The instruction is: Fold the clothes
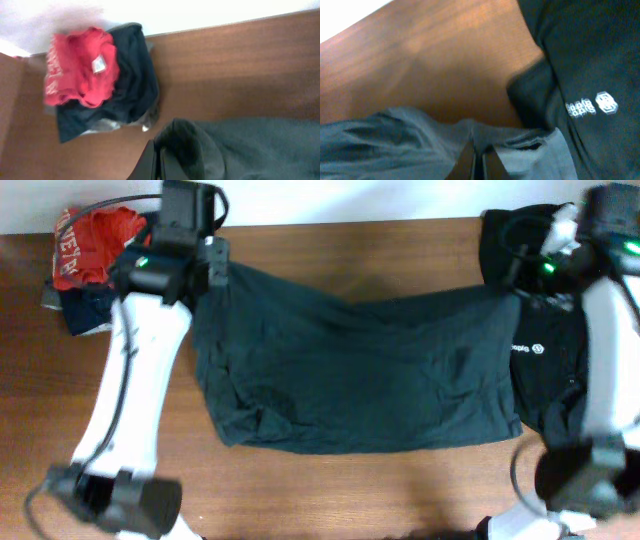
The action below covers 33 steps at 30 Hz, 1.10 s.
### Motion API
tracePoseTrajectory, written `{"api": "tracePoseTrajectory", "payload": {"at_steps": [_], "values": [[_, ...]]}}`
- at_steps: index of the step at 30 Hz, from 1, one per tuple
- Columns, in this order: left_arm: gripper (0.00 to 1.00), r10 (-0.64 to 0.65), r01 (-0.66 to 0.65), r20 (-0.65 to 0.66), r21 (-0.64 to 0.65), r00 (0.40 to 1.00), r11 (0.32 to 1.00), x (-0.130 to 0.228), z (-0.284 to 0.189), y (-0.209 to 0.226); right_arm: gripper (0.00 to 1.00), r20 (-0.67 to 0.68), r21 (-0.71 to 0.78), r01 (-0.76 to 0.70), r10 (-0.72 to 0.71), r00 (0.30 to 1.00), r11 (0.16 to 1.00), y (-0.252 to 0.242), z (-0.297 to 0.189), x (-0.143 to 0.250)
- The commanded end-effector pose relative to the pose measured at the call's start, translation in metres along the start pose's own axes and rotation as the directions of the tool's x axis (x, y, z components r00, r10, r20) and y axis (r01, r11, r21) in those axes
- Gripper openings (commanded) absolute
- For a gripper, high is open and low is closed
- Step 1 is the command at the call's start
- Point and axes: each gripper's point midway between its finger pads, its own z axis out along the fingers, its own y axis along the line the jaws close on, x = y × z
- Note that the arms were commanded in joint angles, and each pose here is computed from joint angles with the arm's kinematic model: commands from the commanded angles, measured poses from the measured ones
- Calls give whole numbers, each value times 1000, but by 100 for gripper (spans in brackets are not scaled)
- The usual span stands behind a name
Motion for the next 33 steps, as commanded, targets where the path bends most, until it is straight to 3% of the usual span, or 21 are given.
{"api": "tracePoseTrajectory", "payload": {"at_steps": [1, 4, 8, 16, 17, 18, 19, 20, 22, 27, 33], "values": [[1, -7, 5, -48, -37, 999, 999, 8, 53, -8, 4, -68, -12, 36, -37, 997, 999, 4, 68, 1], [1, -3, 1, -59, -37, 998, 999, 14, 103, -26, 4, -75, -23, 58, -59, 995, 998, 4, 136, -2], [1, -8, 6, -47, -37, 999, 999, 19, 147, -42, 4, -51, -48, 78, -80, 996, 996, 6, 191, -5], [1, -45, 47, 48, -43, 998, 998, 8, 192, -54, 4, 139, -99, 142, -128, 982, 985, 25, 211, -46], [13, -58, 62, 76, -44, 995, 997, 1, 192, -52, 5, 171, -104, 151, -132, 976, 983, 28, 209, -54], [38, -68, 73, 97, -44, 993, 996, -4, 192, -50, 10, 195, -106, 157, -134, 972, 982, 29, 207, -61], [92, -87, 94, 137, -45, 987, 995, -16, 188, -43, 50, 220, -109, 162, -135, 966, 981, 31, 202, -69], [99, -92, 99, 144, -46, 985, 994, -19, 187, -41, 73, 226, -109, 163, -136, 965, 981, 33, 198, -73], [99, -99, 108, 149, -51, 984, 993, -26, 181, -33, 99, 223, -108, 160, -133, 966, 981, 34, 188, -77], [99, -78, 77, 46, 15, 996, 997, -15, 168, -33, 99, 193, -99, 147, -126, 973, 984, 41, 148, -83], [99, -11, 64, -197, 261, 980, 963, 37, 150, -73, 99, 43, -72, 107, -104, 994, 992, 43, 104, -59]]}}
